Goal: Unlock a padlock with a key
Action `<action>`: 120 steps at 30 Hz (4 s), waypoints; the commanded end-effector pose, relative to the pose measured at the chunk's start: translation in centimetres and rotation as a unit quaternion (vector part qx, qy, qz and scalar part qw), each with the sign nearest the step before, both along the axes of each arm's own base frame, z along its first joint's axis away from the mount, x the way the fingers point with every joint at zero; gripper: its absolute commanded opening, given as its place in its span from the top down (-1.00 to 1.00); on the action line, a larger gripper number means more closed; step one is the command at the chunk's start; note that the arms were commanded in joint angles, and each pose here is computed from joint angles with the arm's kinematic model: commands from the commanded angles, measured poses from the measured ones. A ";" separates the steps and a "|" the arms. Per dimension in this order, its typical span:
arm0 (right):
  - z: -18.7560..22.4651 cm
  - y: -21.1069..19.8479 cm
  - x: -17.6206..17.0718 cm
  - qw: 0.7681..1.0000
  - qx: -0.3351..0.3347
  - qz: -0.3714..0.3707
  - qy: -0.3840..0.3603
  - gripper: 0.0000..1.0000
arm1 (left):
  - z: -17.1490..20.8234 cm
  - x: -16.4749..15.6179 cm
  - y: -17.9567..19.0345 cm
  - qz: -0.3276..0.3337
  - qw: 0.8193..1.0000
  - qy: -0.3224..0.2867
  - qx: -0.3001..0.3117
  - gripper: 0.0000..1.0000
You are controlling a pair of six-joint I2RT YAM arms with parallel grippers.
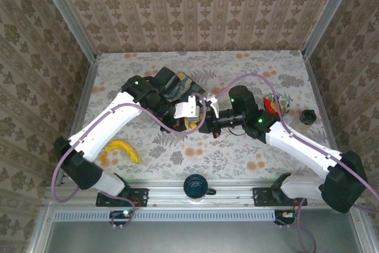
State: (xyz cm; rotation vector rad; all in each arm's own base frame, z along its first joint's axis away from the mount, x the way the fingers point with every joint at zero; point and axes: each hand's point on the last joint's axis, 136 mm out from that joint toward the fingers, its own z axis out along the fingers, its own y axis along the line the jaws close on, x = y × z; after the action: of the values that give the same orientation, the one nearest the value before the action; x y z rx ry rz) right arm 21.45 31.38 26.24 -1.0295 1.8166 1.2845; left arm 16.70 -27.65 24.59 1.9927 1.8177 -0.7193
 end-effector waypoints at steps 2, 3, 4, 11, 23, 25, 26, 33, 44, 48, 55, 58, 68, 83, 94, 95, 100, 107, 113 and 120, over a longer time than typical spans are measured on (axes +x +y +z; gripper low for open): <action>-0.1 -1.6 0.6 0.999 0.014 -0.030 0.030 1.00 | 2.4 0.9 0.1 0.032 0.997 -0.035 -0.058 0.33; -0.3 -2.0 1.1 0.998 0.016 -0.044 0.032 1.00 | 2.9 1.0 0.1 0.041 0.996 -0.044 -0.071 0.29; -0.5 -2.5 1.6 0.997 0.018 -0.060 0.036 1.00 | 3.4 1.7 0.2 0.063 0.993 -0.058 -0.086 0.19; -2.1 -6.3 4.3 0.982 0.023 -0.176 0.059 1.00 | 8.7 9.1 1.9 0.373 0.884 -0.105 -0.262 -0.33; -5.4 -10.8 4.5 0.953 -0.017 -0.293 0.077 1.00 | -6.8 12.0 1.0 0.697 0.692 0.008 -0.185 -0.35; -6.1 -11.3 4.6 0.948 -0.021 -0.307 0.084 1.00 | -8.5 12.4 -0.2 0.703 0.695 -0.004 -0.155 -0.99; -6.3 -11.6 4.7 0.945 -0.023 -0.315 0.087 1.00 | -9.5 12.5 -0.9 0.704 0.697 -0.015 -0.134 -1.00; -7.7 -13.7 5.0 0.929 -0.021 -0.354 0.107 1.00 | -14.6 13.9 -0.7 0.766 0.638 -0.065 -0.030 -0.89; -7.8 -14.2 5.4 0.928 -0.008 -0.355 0.113 1.00 | -20.6 13.7 -0.7 0.818 0.574 -0.031 0.026 -0.47; -7.8 -14.0 5.5 0.929 -0.004 -0.351 0.117 1.00 | -21.6 13.9 -0.2 0.825 0.563 -0.033 0.030 -0.43; -7.9 -13.8 5.6 0.930 0.000 -0.346 0.121 1.00 | -22.3 14.8 -1.0 0.825 0.566 -0.016 0.002 -0.33; -8.1 -13.7 5.7 0.931 0.000 -0.344 0.123 1.00 | -22.5 15.5 -1.0 0.827 0.562 -0.015 -0.008 -0.22; -7.9 -13.6 5.8 0.931 0.002 -0.341 0.125 1.00 | -23.5 15.2 -1.2 0.830 0.558 0.004 0.002 0.01; -11.5 -13.9 5.4 0.922 0.007 -0.354 0.158 1.00 | -22.2 14.4 -2.5 0.804 0.589 0.077 -0.029 1.00; -14.7 -12.2 5.2 0.911 0.031 -0.394 0.116 1.00 | -17.7 14.0 -5.7 0.763 0.582 0.246 -0.136 1.00; -14.6 -11.9 5.2 0.911 0.032 -0.396 0.110 1.00 | -17.5 14.0 -5.8 0.761 0.578 0.257 -0.141 1.00; -14.8 -10.5 5.9 0.911 0.052 -0.395 0.104 1.00 | -16.8 13.9 -6.1 0.759 0.544 0.311 -0.174 1.00; -14.8 -8.1 6.9 0.916 0.065 -0.383 0.098 1.00 | -16.5 14.3 -7.1 0.749 0.511 0.373 -0.200 1.00; -15.6 -7.0 8.0 0.915 0.062 -0.387 0.100 1.00 | -16.5 14.5 -7.2 0.748 0.489 0.394 -0.216 1.00; -16.3 -6.9 9.1 0.907 0.062 -0.404 0.099 1.00 | -16.5 14.5 -7.1 0.751 0.476 0.403 -0.217 1.00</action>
State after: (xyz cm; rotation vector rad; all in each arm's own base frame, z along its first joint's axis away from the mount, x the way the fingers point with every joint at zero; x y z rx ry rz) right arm 29.32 24.22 8.41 -0.0574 2.0290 0.9653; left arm 30.99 -33.65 6.13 -0.7368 2.4653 -1.0187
